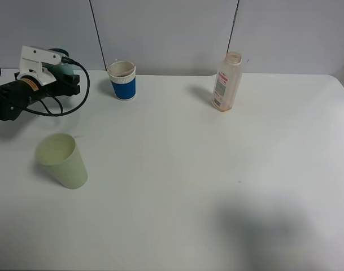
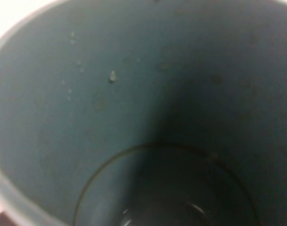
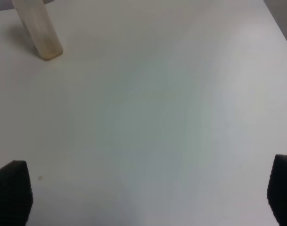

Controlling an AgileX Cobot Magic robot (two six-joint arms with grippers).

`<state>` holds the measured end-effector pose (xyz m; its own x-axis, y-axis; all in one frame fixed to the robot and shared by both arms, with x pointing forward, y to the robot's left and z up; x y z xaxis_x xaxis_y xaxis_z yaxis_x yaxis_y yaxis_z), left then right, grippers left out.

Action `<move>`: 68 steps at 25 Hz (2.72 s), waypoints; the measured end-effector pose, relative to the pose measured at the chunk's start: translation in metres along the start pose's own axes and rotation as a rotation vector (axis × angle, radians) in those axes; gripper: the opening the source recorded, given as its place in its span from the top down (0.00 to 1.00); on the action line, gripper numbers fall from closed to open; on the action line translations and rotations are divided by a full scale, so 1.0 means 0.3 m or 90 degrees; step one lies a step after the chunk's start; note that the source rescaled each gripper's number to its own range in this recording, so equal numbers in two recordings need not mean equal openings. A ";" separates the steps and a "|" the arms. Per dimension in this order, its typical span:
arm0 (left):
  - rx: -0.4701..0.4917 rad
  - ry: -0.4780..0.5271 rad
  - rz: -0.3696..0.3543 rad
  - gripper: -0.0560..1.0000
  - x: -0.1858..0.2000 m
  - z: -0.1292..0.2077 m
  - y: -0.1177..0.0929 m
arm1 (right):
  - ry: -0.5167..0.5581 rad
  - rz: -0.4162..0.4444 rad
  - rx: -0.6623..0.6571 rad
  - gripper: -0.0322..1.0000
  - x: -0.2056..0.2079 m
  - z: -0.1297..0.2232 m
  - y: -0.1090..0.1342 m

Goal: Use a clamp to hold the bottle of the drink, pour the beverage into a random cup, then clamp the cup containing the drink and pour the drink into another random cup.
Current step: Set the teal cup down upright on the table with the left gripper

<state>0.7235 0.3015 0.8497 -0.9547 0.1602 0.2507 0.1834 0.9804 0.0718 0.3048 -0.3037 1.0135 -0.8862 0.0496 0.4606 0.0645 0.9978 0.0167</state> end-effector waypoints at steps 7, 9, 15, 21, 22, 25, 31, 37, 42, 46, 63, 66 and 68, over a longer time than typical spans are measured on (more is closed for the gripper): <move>0.005 0.009 0.006 0.95 -0.008 0.051 -0.010 | 0.000 0.000 0.000 0.00 0.000 0.000 0.000; 0.005 0.014 0.010 0.95 -0.009 0.067 -0.014 | 0.000 0.000 0.000 0.00 0.000 0.000 0.000; 0.009 0.013 0.014 0.95 -0.014 0.095 -0.021 | 0.000 0.000 0.000 0.00 0.000 0.000 0.000; 0.010 0.007 0.015 0.95 -0.015 0.096 -0.023 | 0.000 0.000 0.000 0.00 0.000 0.000 0.000; 0.010 0.005 0.016 0.95 -0.015 0.094 -0.023 | 0.000 0.000 0.000 0.00 0.000 0.000 0.000; 0.015 0.006 0.016 0.95 -0.014 0.095 -0.023 | 0.000 0.000 0.000 0.00 0.000 0.000 0.000; 0.021 0.006 0.018 0.95 -0.013 0.096 -0.026 | 0.000 0.000 0.000 0.00 0.000 0.000 0.000; 0.021 0.007 0.018 0.95 -0.013 0.097 -0.026 | 0.000 0.000 0.000 0.00 0.000 0.000 0.000; 0.021 0.017 0.018 0.95 -0.013 0.106 -0.025 | 0.000 0.000 0.000 0.00 0.000 0.000 0.000; 0.018 0.025 0.021 0.95 -0.012 0.113 -0.028 | 0.000 0.000 0.000 0.00 0.000 0.000 0.000; 0.029 0.026 0.020 0.94 -0.012 0.115 -0.028 | 0.000 0.000 0.000 0.00 0.000 0.000 0.000; 0.080 0.024 0.019 0.71 -0.013 0.113 -0.028 | 0.000 0.000 0.000 0.00 0.000 0.000 0.000; 0.114 0.025 0.017 0.57 -0.013 0.113 -0.027 | 0.000 0.000 0.000 0.00 0.000 0.000 0.000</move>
<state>0.7177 0.2968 0.8155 -0.9395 0.1860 0.2875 0.1613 0.9810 -0.1076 0.3048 -0.3037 1.0135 -0.8862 0.0496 0.4606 0.0645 0.9978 0.0167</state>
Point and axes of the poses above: a point on each arm's last joint axis where the gripper is mounted, x pointing back along that axis away from the gripper, y along the wrist's bending axis when the last joint is at zero, z = x × y, the point moved 8 cm from there along -x, pointing out along that axis toward the gripper, and after that the axes turned 1 degree about x, right-handed, at the moved point
